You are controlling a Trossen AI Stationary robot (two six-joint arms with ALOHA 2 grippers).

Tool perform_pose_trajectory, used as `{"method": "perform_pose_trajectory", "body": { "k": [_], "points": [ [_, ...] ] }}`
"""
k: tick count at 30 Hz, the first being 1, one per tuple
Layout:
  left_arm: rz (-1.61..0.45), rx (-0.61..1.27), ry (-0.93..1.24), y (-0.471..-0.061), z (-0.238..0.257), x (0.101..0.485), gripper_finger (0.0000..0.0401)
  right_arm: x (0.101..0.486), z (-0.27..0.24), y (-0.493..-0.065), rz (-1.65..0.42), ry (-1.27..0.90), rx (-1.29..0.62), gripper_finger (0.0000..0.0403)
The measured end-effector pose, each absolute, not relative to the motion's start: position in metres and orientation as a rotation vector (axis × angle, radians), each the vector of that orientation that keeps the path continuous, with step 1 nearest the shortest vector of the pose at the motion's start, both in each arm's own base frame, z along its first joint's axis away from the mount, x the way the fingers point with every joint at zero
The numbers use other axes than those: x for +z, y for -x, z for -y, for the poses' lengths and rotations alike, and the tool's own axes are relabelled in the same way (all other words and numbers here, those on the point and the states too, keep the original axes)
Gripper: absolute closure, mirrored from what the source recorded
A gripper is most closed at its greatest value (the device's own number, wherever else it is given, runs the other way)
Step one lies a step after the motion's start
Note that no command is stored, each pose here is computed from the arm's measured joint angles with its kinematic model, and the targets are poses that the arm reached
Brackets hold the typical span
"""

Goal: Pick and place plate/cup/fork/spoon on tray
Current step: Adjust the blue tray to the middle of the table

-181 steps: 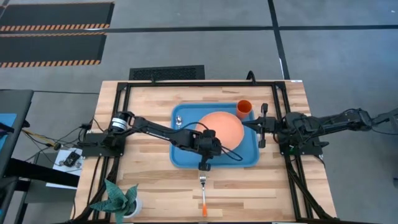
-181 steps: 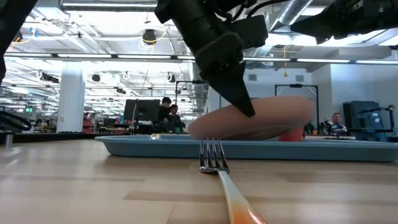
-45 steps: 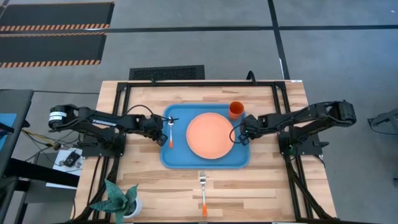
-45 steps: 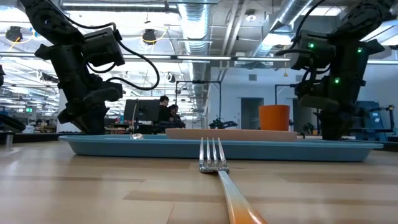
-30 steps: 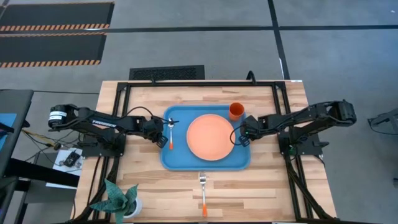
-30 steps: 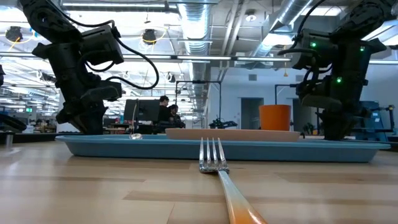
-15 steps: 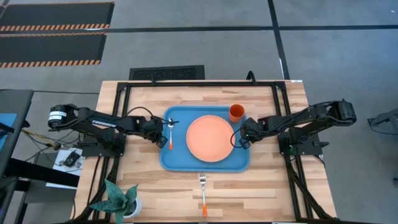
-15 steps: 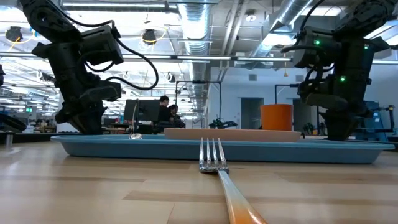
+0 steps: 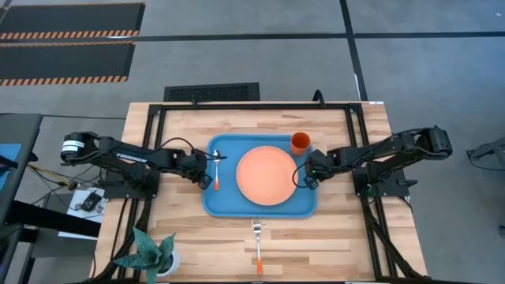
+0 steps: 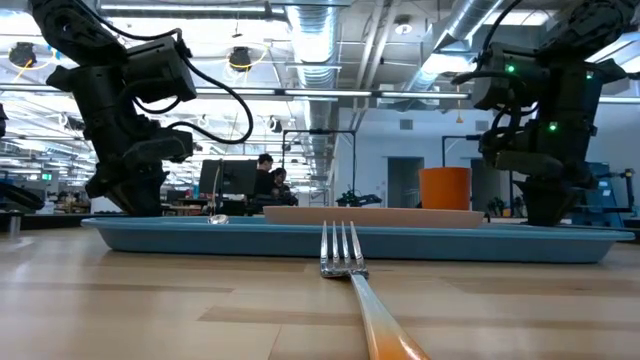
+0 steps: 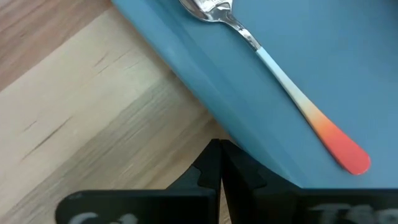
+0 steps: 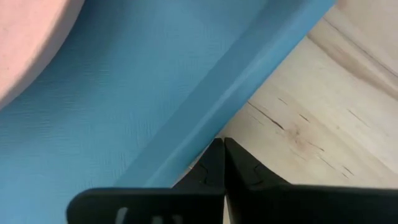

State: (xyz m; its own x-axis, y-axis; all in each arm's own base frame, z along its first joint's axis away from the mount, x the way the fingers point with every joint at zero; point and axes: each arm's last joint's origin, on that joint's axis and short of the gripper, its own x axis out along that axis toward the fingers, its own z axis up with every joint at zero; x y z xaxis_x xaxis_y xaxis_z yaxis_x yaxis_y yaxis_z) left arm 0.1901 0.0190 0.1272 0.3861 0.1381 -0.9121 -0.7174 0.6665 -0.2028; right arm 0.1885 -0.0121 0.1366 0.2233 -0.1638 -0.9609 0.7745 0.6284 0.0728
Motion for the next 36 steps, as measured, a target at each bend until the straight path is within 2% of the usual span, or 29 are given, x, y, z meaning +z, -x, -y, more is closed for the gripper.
{"method": "perform_pose_trajectory", "body": {
  "k": [27,36],
  "points": [
    [-1.037,0.565,0.67,-0.181,-0.008,0.138,0.0401,0.137,0.013,-0.191,-1.164,-0.578,-0.672,0.039],
    [-1.021,0.564,0.654,-0.18,0.005,0.14,0.0401,0.138,0.014,-0.191,-1.159,-0.486,-0.672,0.039]
  ]
}}
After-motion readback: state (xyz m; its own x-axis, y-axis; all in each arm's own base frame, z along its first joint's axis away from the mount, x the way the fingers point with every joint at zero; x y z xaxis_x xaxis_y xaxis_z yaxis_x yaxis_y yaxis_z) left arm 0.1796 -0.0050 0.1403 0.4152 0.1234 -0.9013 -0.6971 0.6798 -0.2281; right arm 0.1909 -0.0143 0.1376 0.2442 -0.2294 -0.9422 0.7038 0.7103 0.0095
